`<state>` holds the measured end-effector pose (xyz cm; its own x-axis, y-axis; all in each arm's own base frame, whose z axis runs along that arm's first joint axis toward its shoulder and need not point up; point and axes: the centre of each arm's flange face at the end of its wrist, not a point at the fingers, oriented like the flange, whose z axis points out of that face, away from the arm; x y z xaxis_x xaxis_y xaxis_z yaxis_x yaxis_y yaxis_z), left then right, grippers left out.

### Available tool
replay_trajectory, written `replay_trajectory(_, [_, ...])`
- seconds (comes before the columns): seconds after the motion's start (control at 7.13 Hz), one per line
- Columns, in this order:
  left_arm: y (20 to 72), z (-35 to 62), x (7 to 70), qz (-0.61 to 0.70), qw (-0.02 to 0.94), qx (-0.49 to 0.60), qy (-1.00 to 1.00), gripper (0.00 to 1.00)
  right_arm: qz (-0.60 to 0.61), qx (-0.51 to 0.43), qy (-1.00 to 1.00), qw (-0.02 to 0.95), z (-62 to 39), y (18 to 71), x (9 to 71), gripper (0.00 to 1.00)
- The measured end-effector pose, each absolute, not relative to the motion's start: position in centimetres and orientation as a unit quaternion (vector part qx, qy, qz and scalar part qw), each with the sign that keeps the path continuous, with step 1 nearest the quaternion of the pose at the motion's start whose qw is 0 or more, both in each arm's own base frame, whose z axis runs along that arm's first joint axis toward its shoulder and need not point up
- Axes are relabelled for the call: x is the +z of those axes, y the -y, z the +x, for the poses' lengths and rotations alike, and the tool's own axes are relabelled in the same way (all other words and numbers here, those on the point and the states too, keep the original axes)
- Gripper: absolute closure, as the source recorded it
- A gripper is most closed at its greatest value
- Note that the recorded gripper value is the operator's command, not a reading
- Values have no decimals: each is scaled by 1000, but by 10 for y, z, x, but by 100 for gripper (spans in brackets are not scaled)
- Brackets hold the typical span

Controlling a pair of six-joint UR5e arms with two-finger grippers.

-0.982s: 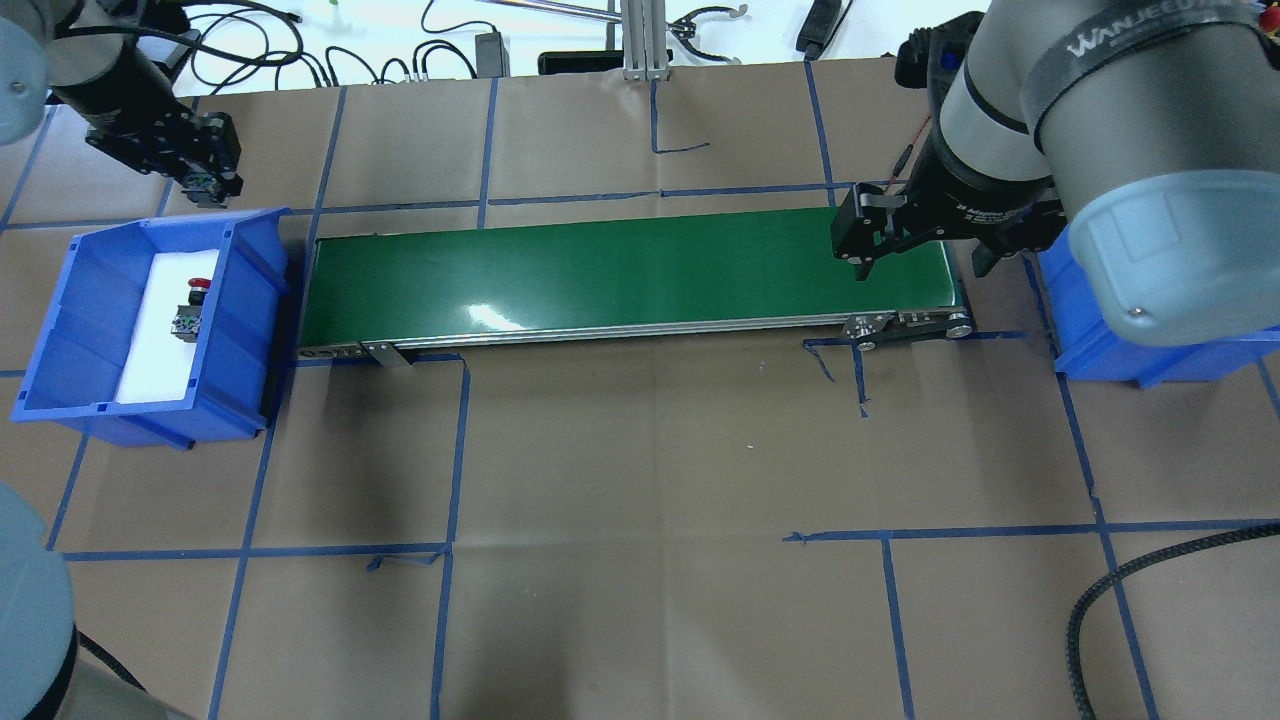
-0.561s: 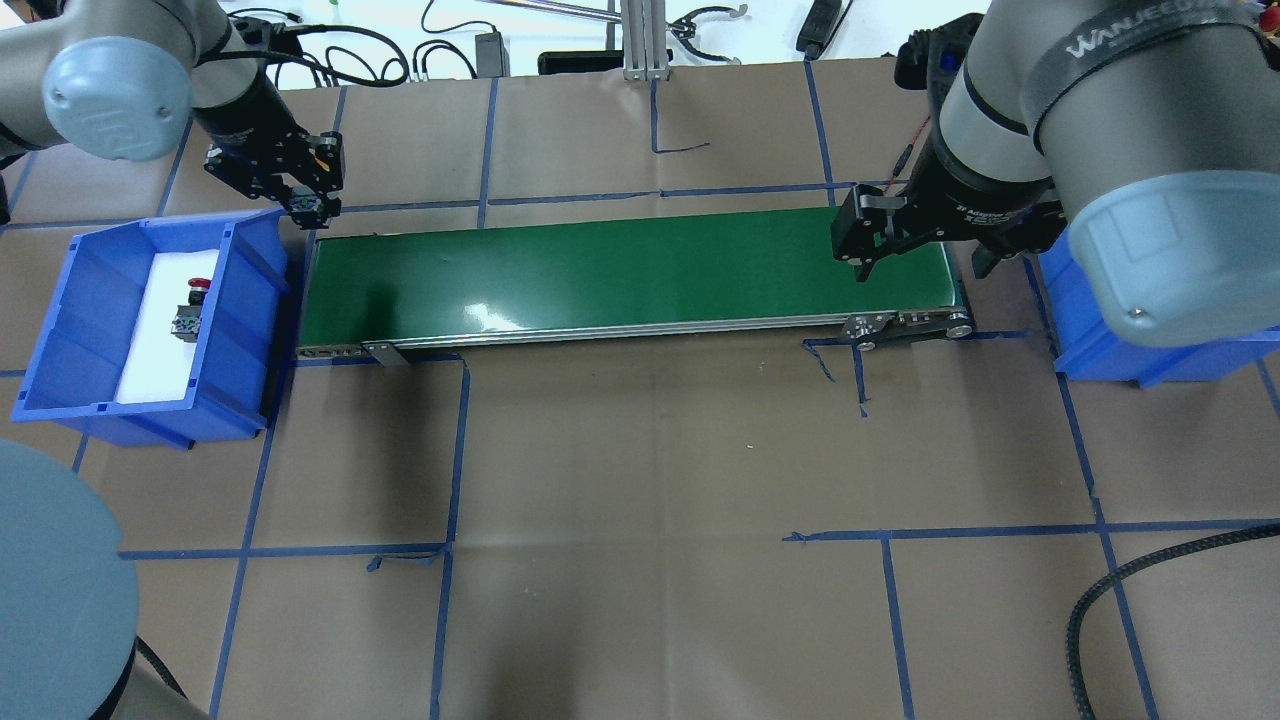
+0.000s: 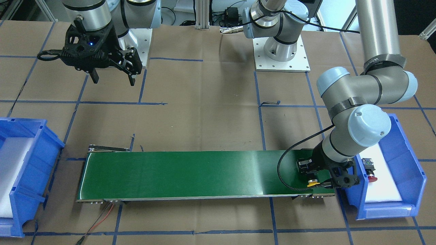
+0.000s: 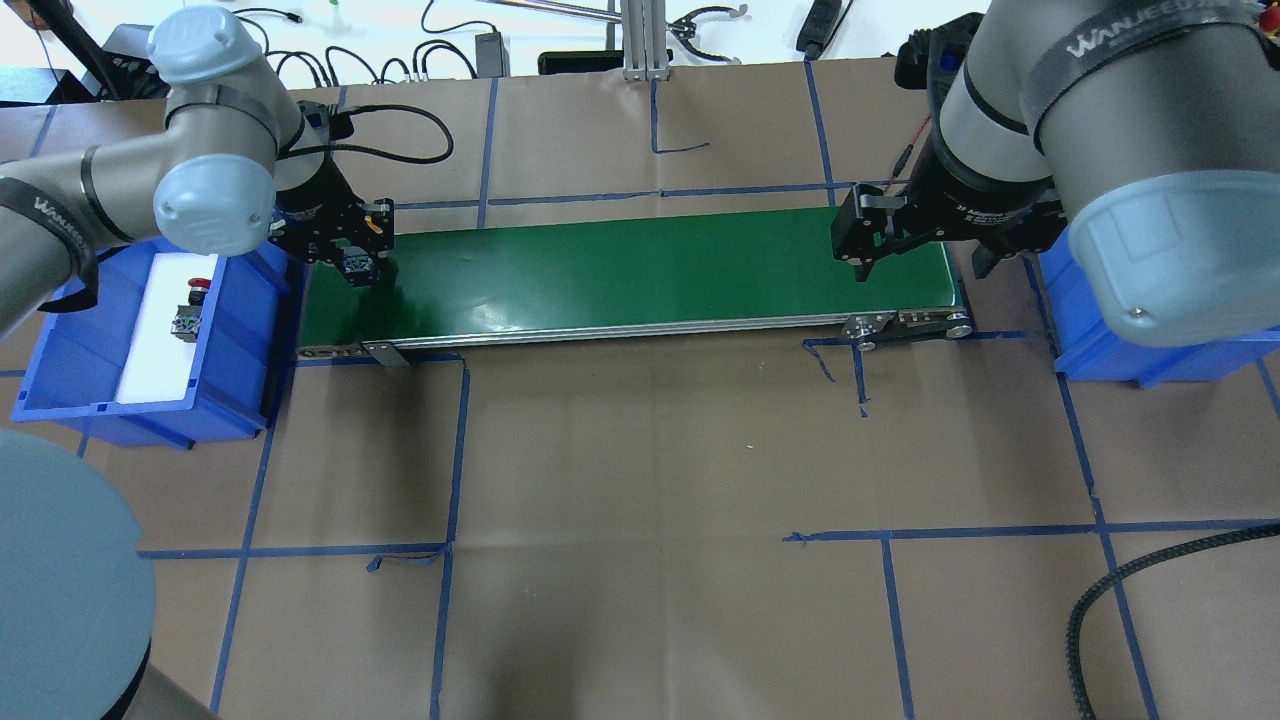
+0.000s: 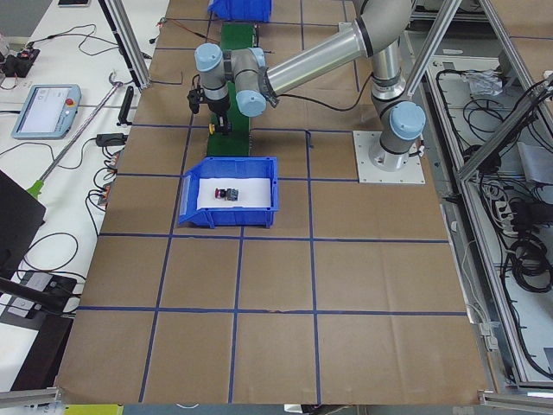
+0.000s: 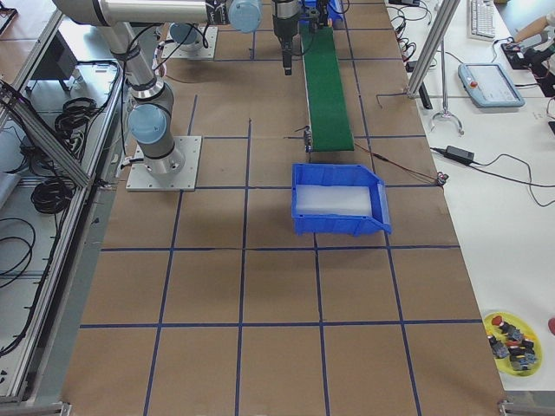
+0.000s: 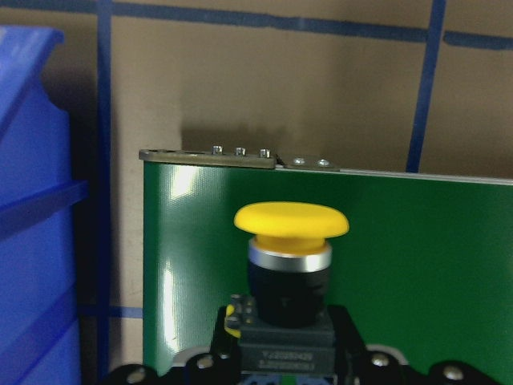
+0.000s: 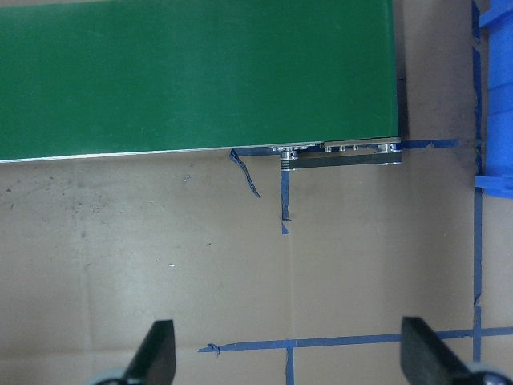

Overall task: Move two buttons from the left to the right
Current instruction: 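Place the yellow button on the conveyor and open the left gripper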

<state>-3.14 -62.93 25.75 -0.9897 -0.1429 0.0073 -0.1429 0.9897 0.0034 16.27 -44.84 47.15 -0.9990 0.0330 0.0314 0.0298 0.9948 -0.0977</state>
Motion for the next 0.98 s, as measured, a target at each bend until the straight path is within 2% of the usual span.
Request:
replay_trajectory(0.14, [626,-32,250,73,2,6,997,67,-16,49,999,17,163,448,472,0])
replay_trajectory(0.28, [625,-33,246,74,2,8,997,1,-16,49,999,17,163,448,472,0])
replay_trajectory(0.56, [624,-33,247,76,6,12,997,0,-16,50,998,16,163,448,473,0])
replay_trajectory(0.98, [631,-30,284,69,2,44,997,0,-16,50,999,16,163,449,472,0])
